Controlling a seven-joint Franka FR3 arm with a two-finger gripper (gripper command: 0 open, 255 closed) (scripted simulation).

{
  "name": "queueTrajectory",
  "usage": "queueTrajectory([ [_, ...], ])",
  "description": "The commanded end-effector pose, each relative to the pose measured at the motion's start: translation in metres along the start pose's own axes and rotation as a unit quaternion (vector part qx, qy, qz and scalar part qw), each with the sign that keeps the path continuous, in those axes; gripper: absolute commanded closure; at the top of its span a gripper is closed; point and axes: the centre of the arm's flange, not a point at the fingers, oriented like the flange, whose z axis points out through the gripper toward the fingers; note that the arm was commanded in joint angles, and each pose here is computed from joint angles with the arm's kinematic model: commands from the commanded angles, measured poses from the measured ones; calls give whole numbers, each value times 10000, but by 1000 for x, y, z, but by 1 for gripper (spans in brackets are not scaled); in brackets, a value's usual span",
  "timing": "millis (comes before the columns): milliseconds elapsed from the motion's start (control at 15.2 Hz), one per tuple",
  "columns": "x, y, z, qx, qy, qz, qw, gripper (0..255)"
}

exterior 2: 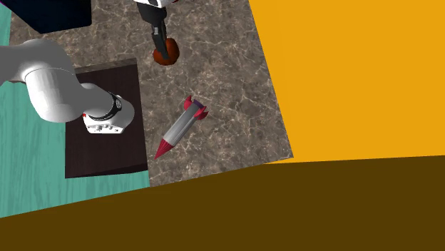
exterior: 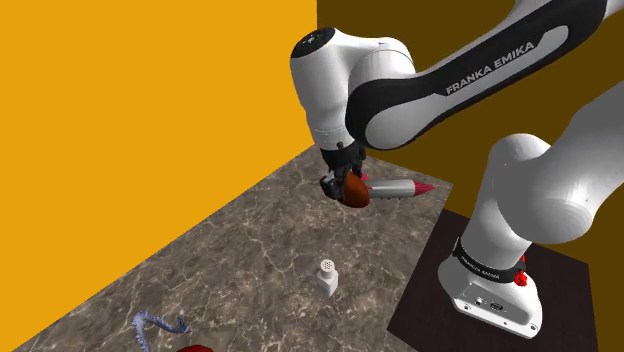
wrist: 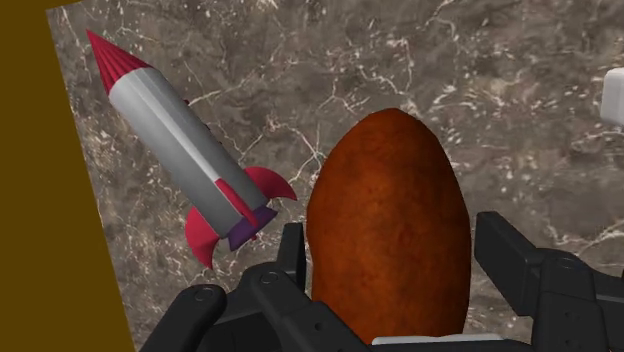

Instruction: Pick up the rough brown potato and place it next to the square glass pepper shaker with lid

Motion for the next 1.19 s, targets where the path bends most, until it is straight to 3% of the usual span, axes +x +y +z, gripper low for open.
queueTrajectory([
  [0, -20, -16, -6, 0, -4, 4, 10000, 255],
  [132, -44, -37, -12, 0, -4, 4, 10000, 255],
  [1122, -40, -63, 63, 0, -4, 4, 10000, 255],
])
